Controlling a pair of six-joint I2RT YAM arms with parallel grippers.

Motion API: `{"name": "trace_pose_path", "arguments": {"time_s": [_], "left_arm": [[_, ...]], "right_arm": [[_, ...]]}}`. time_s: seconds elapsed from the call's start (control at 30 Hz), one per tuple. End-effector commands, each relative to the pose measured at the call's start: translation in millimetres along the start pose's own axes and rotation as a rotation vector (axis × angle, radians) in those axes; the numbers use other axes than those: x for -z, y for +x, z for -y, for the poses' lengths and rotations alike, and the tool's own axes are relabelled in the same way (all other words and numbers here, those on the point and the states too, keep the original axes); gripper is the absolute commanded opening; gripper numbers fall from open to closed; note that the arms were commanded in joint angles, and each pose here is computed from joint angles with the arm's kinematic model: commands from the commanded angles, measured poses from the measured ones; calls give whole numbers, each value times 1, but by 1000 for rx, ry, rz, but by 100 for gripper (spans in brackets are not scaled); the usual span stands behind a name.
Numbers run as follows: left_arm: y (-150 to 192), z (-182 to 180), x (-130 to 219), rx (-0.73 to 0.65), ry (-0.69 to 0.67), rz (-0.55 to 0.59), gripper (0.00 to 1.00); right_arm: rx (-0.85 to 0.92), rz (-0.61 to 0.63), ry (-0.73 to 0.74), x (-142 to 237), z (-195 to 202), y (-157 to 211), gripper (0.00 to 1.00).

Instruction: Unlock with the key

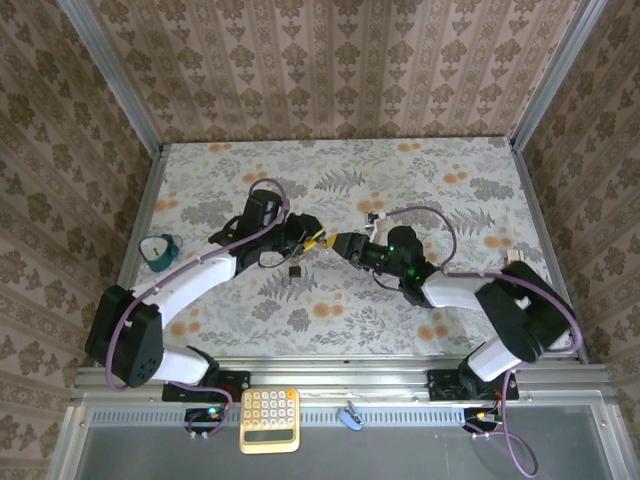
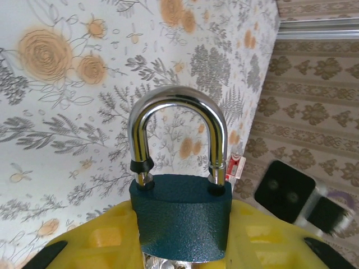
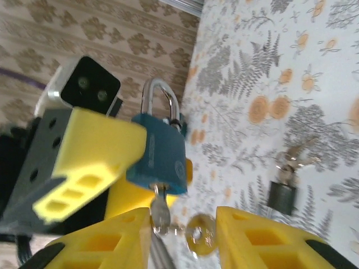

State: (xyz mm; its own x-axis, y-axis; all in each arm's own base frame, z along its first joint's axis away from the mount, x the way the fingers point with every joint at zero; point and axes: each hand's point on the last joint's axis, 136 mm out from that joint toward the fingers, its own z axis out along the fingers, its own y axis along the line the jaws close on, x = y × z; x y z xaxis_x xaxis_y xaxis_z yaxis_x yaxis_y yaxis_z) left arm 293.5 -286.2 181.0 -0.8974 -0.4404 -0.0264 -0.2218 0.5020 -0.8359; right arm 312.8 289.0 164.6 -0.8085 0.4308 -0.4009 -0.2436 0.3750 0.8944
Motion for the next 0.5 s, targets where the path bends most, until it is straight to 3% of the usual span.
{"name": "trace_pose_path", "arguments": {"time_s": [0.0, 0.13, 0.27, 0.37, 0.47], "left_arm": [[-5, 3, 8, -15, -45, 11, 25], [-6, -3, 3, -1, -78, 6, 25], [-4, -5, -6, 31, -86, -10, 25], [0, -3, -15, 50, -84, -25, 26], [5, 0, -25, 74, -66, -43, 26]], "right_arm": [[203, -77, 241, 24, 31, 17, 41], [307, -11, 298, 49, 33, 9, 49], [384, 85, 242, 60, 25, 2, 55], [425, 152, 202, 62, 22, -1, 70], [458, 155, 164, 55, 19, -1, 71]]}}
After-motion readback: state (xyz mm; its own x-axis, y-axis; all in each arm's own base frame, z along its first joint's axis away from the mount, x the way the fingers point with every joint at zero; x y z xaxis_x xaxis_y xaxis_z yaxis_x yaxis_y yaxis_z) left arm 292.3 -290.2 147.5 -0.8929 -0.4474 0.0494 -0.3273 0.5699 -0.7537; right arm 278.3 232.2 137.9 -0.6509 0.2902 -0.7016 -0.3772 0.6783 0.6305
